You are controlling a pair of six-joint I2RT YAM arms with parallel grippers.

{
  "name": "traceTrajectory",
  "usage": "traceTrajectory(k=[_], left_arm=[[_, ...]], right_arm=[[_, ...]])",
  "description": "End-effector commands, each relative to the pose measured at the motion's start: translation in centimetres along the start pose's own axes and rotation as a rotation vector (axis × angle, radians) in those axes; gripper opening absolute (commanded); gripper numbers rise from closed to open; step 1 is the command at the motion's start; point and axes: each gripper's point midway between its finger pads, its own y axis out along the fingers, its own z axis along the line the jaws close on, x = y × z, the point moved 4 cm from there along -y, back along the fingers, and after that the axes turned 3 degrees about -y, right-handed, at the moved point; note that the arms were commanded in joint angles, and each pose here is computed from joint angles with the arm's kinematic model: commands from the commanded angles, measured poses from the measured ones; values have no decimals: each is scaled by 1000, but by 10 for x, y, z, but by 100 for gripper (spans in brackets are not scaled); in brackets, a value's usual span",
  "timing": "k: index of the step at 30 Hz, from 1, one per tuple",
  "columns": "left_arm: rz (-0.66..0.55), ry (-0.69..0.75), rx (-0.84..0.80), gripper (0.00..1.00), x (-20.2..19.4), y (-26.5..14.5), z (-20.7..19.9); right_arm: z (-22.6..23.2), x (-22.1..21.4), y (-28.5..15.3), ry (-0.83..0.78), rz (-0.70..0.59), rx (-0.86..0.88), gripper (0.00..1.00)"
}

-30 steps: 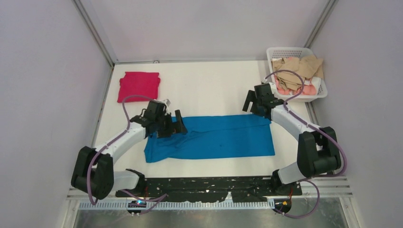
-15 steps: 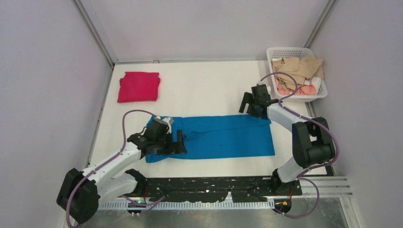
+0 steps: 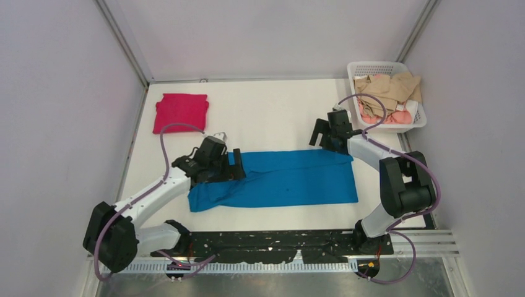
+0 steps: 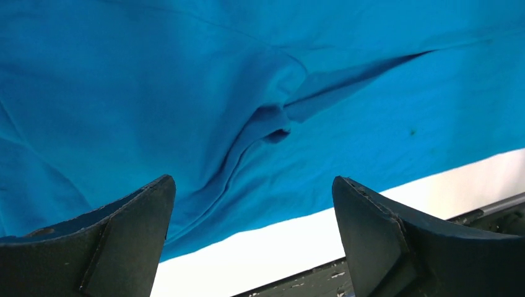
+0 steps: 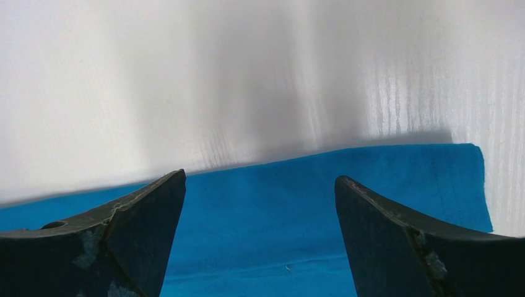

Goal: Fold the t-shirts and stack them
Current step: Rotate the tshirt 90 degrees

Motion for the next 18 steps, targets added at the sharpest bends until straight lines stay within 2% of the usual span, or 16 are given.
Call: traceTrajectory(k=[1,7,12,15,18], left_arm=[[36,-38,9,99,-3,20,-2],[45,-165,80,99,7,57,10],[57,-279,54,99,24,90,14],[60,-258,91,99,48,103,8],[112,-252,160,99,70,126,1]], right_arm=[[11,3,2,2,-25,61,95],[6,-15,11,25,21,42,95],[-10,-41,2,78,57,-9,95],[-21,-63,-7,102,93,-34,95],[-33,-90,-23,120,136,-63,95]])
